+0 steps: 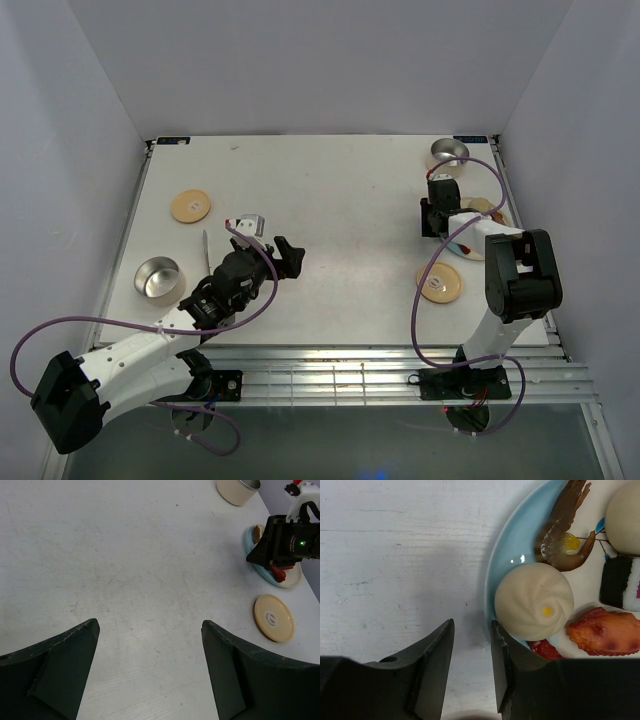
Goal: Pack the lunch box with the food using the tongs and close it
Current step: Move the plate to the center of the board, then pick up the clamp at the center of the board.
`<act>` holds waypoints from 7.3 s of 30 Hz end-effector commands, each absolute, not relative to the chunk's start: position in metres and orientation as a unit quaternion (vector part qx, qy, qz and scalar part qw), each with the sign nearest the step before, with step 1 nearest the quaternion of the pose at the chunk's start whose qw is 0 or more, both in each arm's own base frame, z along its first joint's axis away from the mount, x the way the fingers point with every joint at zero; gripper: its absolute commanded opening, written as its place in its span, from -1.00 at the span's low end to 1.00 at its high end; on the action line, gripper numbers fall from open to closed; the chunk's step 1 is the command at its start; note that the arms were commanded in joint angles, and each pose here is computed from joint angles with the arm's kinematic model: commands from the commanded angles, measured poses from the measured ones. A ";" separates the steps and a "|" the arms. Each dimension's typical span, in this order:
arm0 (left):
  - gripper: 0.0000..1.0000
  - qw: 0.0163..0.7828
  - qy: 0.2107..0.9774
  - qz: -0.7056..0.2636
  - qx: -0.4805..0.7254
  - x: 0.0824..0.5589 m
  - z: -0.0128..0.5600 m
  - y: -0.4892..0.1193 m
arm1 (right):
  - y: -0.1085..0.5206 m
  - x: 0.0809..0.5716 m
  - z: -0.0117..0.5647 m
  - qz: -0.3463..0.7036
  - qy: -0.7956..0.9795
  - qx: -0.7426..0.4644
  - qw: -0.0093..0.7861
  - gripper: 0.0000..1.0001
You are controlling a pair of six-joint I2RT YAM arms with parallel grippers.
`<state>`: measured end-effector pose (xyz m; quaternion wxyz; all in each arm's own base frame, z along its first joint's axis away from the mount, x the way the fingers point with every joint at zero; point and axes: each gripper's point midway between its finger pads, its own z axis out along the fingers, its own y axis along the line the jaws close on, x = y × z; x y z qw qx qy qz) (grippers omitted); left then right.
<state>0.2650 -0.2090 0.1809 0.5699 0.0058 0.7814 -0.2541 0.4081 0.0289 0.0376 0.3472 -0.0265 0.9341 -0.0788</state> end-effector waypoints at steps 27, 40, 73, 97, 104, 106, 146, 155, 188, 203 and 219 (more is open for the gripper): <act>0.87 0.580 0.772 -0.260 0.000 0.263 0.189 -0.207 | 0.049 0.423 0.033 -0.037 0.941 -0.056 0.332 -0.21; 0.87 0.579 0.773 -0.260 -0.002 0.263 0.188 -0.206 | 0.105 0.432 0.035 0.028 0.934 -0.131 0.331 -0.24; 0.86 0.602 0.763 -0.232 -0.049 0.266 0.189 -0.183 | 0.361 0.433 0.120 0.181 0.857 -0.276 0.396 -0.21; 0.86 0.595 0.771 -0.222 -0.045 0.268 0.180 -0.184 | 0.268 0.404 0.066 0.092 0.897 -0.259 0.345 -0.15; 0.86 0.594 0.771 -0.224 -0.043 0.268 0.181 -0.185 | 0.267 0.408 0.045 0.090 0.905 -0.254 0.330 -0.15; 0.86 0.595 0.771 -0.225 -0.044 0.267 0.181 -0.185 | 0.268 0.408 0.042 0.091 0.906 -0.253 0.327 -0.15; 0.96 0.432 0.898 -0.063 -0.058 0.302 0.129 -0.154 | 0.306 0.303 0.220 0.314 0.787 -0.307 0.433 0.31; 0.96 0.347 0.933 -0.009 -0.094 0.303 0.127 -0.096 | 0.296 0.208 0.226 0.414 0.718 -0.322 0.457 0.86; 0.96 0.186 0.973 0.049 -0.127 0.270 0.042 -0.030 | 0.276 0.194 0.248 0.411 0.693 -0.322 0.498 0.95; 0.93 0.155 0.980 0.053 -0.109 0.268 0.023 -0.032 | 0.276 0.196 0.247 0.406 0.695 -0.319 0.500 0.95; 0.83 0.195 0.969 -0.042 -0.145 0.270 0.020 -0.086 | 0.275 0.197 0.248 0.405 0.693 -0.317 0.505 0.94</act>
